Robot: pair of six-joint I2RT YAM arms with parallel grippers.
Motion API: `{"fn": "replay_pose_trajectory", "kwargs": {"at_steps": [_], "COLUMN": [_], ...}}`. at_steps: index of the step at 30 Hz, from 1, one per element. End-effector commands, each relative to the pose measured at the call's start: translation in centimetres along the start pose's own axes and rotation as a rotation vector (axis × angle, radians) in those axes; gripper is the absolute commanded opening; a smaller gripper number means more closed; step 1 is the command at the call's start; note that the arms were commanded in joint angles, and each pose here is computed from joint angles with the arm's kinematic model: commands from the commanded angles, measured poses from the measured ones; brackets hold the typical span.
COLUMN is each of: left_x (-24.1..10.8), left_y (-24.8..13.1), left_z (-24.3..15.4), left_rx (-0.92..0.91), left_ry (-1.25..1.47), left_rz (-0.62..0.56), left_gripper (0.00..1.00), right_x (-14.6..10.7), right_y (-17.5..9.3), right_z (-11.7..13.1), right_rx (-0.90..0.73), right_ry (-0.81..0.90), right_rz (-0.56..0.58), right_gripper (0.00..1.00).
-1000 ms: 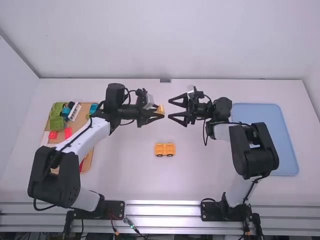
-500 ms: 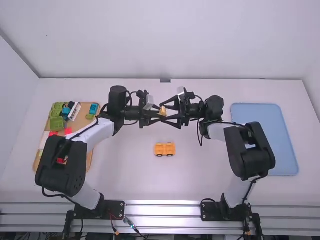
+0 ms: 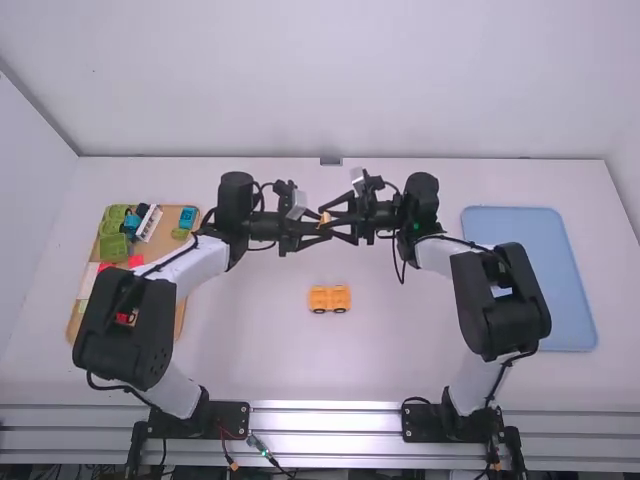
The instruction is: Assemble lego blocks to make yellow taxi
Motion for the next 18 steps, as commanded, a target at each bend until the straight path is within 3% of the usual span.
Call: {"fn": "replay_pose_trajectory", "kwargs": {"at_steps": [1,10,12,15,17,18], "left_x": [-0.08,-0.04,-0.05,0.04,0.08,0.09], "left_y": [-0.11,-0.11,-0.08,-0.11,-0.08,-0.05], "left_z": [-0.14,-0.14,-0.12,-0.08,-0.09,-0.10], "left_rx": [-0.027,-0.027,-0.023,-0.019,-0.019,-0.020], "left_ry": [-0.004,0.001,0.001,0.009,0.012,0.015], "left_rz": [-0.004,-0.005,-0.005,-0.008,-0.009,-0.009], "left_gripper": [0.02,0.05,0.18,0.20,0.33,0.47], "right_x": [0.60,0.64,0.71,0.73,0.72,0.72], "right_y": [0.23,0.22,0.16,0.22,0.16,0.18], "right_z": [-0.39,-0.39,-0.40,-0.39,-0.41,-0.41], "right_rx": [0.008,0.008,0.006,0.008,0.006,0.006], "right_ry": [-0.060,-0.069,-0.073,-0.072,-0.072,-0.072], "right_rz": [-0.003,-0.004,-0.005,-0.005,-0.005,-0.005], "right_gripper": [0.51,0.35,0.35,0.33,0.32,0.31]}}
Point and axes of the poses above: each hand's point on the last joint's axis, 136 mm out from that joint toward the fingers, its own y axis out along the fingers, its own z axis along the line the jaws close on, x = y × z, the point moved 10 cm from there along -y, back along the fingers, and after that the axes turned 13 degrees about -y, right-handed, at the moved point
